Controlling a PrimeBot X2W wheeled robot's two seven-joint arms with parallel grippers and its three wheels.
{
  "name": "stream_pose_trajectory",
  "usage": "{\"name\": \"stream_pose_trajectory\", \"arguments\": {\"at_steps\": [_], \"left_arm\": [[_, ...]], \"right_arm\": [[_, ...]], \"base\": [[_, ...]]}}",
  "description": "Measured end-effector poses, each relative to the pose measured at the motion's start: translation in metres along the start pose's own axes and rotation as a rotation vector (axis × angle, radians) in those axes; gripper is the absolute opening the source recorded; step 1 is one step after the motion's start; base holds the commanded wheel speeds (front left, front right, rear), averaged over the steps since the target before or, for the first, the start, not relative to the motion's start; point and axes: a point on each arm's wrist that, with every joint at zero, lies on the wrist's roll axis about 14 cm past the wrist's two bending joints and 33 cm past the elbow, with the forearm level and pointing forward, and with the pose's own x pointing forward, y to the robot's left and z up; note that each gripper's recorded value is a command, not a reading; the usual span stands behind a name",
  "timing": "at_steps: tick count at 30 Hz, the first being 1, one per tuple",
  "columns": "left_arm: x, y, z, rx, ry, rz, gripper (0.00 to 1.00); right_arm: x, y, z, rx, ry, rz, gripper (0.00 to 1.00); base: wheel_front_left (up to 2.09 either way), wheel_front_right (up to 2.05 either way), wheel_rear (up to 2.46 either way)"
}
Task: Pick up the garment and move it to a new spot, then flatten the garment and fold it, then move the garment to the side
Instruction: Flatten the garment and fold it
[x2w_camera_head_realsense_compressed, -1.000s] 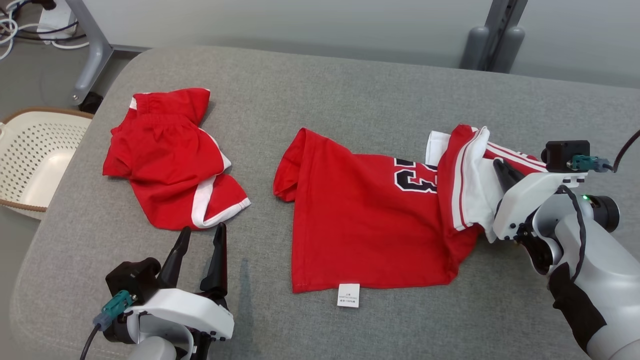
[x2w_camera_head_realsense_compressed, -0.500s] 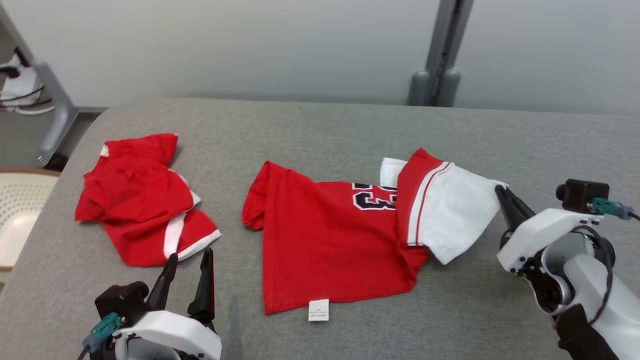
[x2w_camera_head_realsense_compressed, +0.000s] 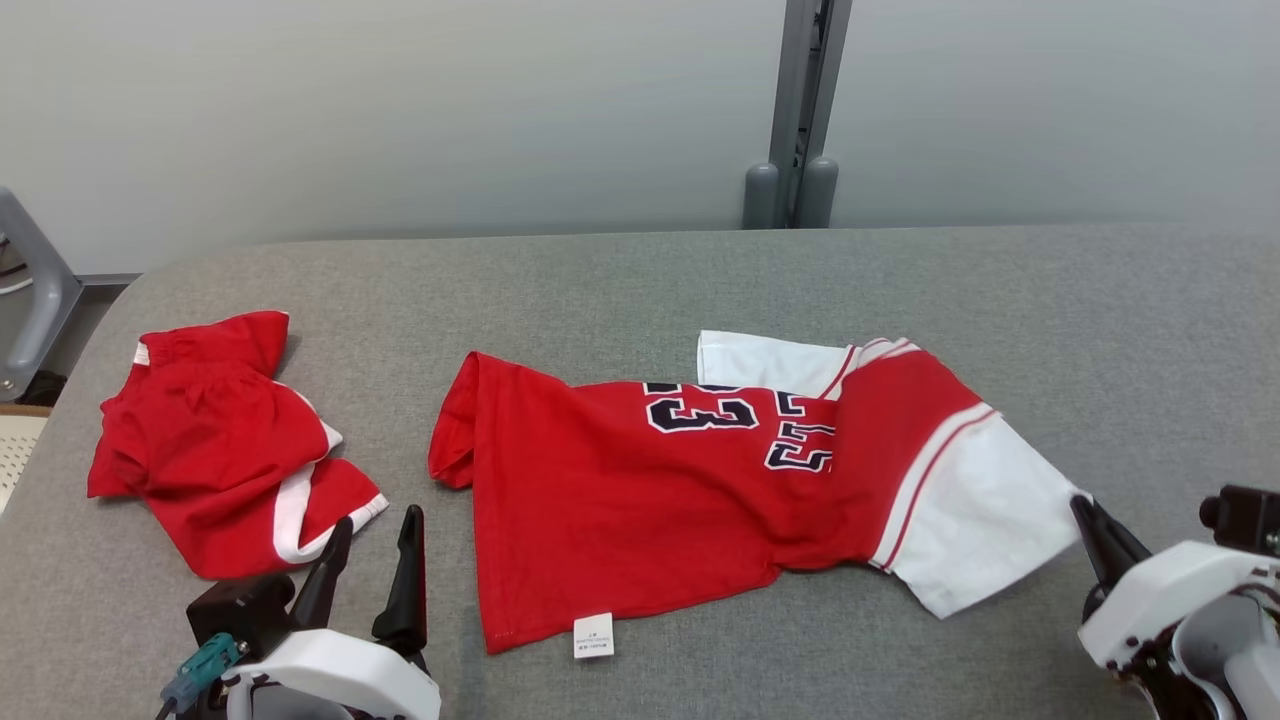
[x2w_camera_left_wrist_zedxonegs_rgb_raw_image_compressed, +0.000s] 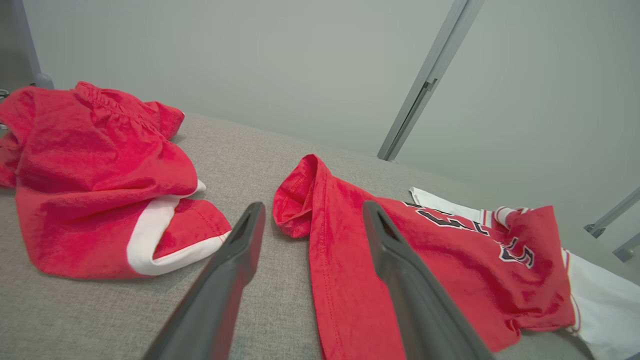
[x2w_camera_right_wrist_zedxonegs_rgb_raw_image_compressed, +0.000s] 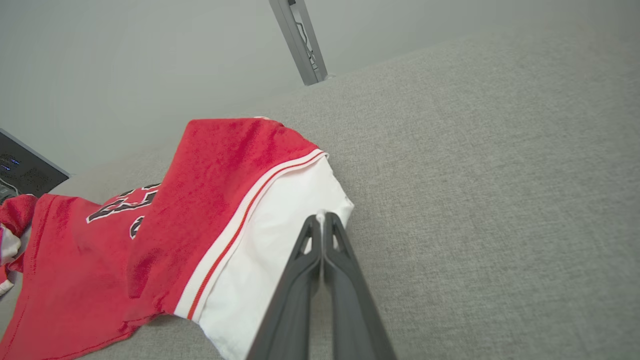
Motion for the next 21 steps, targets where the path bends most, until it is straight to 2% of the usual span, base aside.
{"name": "stream_pose_trajectory", "arguments": {"at_steps": [8,9,10,11,12,16,21], "left_arm": [[-0.001,0.001,-0.006,-0.001,0.019,0.000,1.00],[0.000,0.000,-0.007,-0.001,0.022,0.000,1.00],[0.000,0.000,-0.007,-0.001,0.024,-0.001,1.00],[0.000,0.000,-0.008,-0.001,0.028,-0.001,1.00],[0.001,0.000,-0.009,-0.001,0.030,0.000,1.00],[0.002,0.002,-0.011,0.002,0.038,0.002,1.00],[0.004,0.005,0.001,0.016,-0.002,-0.001,1.00]], "right_arm": [[-0.029,-0.023,-0.036,0.003,0.121,-0.089,0.00],[-0.031,-0.025,-0.037,0.000,0.128,-0.098,0.13],[-0.033,-0.028,-0.038,-0.002,0.136,-0.113,0.51],[-0.035,-0.030,-0.041,-0.012,0.150,-0.124,0.51],[-0.038,-0.034,-0.043,-0.016,0.162,-0.142,1.00],[-0.042,-0.030,-0.035,-0.021,0.140,-0.168,1.00],[-0.043,-0.022,0.014,-0.073,-0.042,-0.173,1.00]], "base": [[0.00,0.00,0.00],[0.00,0.00,0.00],[0.00,0.00,0.00],[0.00,0.00,0.00],[0.00,0.00,0.00],[0.00,0.00,0.00],[0.00,0.00,0.00]]}}
